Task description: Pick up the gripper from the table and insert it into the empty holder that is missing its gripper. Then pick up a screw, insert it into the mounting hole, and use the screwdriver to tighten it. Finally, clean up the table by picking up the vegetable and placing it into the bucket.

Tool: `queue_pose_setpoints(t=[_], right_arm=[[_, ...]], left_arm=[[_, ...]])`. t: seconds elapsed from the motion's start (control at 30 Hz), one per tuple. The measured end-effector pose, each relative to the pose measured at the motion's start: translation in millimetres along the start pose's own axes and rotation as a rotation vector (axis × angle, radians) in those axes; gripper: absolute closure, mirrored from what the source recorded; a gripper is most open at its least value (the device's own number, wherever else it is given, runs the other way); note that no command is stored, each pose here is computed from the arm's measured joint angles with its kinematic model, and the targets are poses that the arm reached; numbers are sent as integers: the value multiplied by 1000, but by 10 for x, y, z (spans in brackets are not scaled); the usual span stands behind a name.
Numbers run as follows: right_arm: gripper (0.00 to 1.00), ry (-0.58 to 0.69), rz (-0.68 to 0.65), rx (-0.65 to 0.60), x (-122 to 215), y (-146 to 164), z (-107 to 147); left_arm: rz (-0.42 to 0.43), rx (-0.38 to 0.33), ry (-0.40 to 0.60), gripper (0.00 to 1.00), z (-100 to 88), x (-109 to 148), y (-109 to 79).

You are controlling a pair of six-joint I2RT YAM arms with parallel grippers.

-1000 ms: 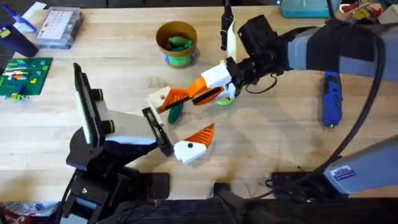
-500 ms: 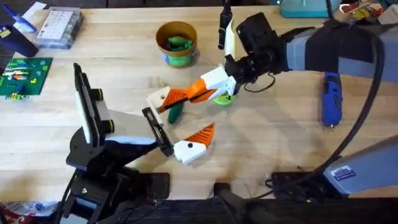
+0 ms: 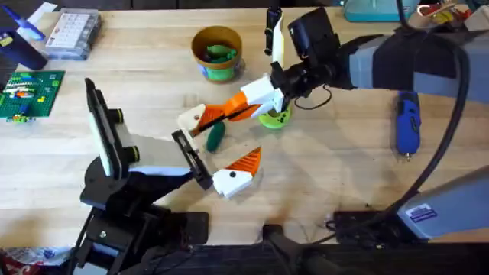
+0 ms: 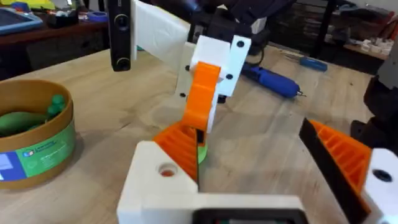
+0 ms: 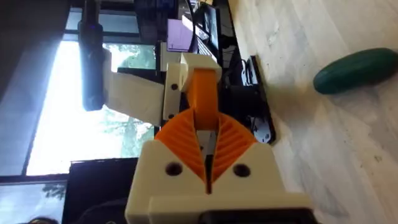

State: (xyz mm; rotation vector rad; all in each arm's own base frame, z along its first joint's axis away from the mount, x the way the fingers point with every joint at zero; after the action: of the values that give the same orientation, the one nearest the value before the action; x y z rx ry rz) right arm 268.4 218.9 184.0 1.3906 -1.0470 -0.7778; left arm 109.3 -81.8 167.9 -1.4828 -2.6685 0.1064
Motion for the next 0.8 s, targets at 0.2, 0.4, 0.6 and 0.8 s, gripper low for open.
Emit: queue_pose_setpoints(t=[0.2,0.4,0.6,0.8], right_arm=[[910,1,4,-28,-14,0,0],[836,15,4,-31,-65,8,13],[542,33,-1,-32,-121,20,30],[11,36,-2,-34,-125,22,31]], left_arm=[[-5,0,0,14,-1,0,3],[6,0,0,14,0,0,-4],[24,1,2,14,2,0,-18],[31,1,2,14,2,0,-23]])
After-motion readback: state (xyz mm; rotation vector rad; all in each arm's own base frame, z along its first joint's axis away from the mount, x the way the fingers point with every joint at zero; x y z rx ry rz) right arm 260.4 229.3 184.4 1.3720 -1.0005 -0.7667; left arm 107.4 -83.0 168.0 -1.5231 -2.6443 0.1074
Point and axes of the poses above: each hand's point on the last joint's axis, 136 mm out from that joint toward the fingers, its own x axis back along the fingers, its own y axis along the line the jaws close on, z = x × y, the point moved 10 cm from there along x, back along the fingers, and after that the axes turned 1 degree about -x, right-handed, at the moved point
